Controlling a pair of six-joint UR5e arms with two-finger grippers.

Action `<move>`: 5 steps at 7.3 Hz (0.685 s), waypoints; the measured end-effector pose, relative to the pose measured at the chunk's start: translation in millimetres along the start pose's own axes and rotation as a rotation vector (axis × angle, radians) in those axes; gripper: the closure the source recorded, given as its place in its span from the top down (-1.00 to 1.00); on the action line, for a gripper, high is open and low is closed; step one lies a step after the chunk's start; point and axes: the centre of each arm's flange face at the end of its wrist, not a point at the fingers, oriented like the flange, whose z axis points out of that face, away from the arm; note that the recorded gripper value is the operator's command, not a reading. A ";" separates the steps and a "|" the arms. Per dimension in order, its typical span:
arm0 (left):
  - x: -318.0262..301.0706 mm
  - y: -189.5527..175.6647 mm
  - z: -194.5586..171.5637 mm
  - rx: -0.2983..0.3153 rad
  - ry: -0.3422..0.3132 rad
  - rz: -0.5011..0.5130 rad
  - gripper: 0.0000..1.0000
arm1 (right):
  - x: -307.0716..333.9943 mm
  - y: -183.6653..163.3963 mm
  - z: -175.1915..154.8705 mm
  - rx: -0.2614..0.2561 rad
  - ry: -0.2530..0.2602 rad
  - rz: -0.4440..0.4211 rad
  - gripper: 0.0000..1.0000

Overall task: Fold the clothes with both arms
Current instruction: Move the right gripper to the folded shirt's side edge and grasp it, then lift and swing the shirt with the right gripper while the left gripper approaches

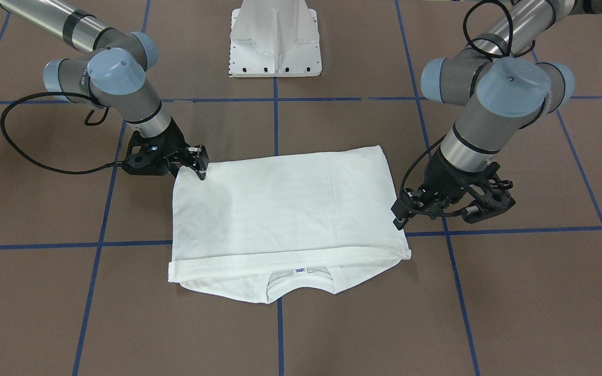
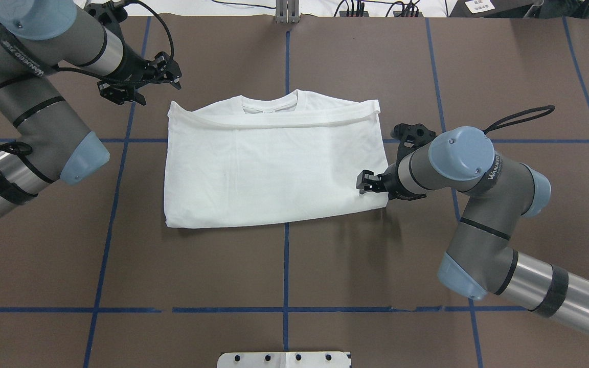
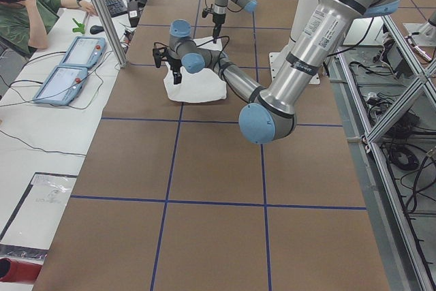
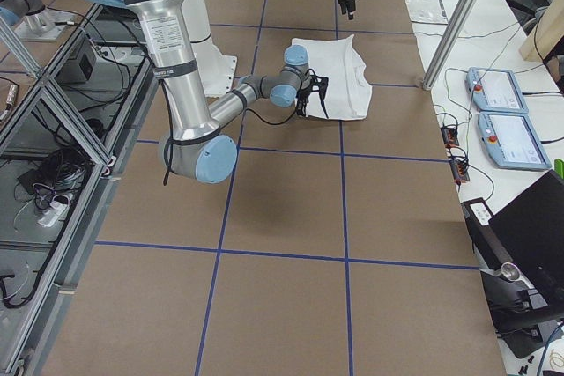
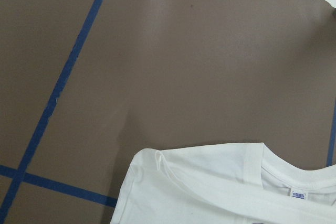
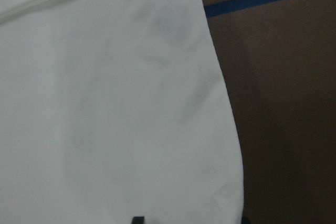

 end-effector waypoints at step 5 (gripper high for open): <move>3.4 2.6 -1.1 -0.002 0.006 -0.008 0.68 | -2.2 18.8 -45.9 -0.025 0.113 0.036 -1.00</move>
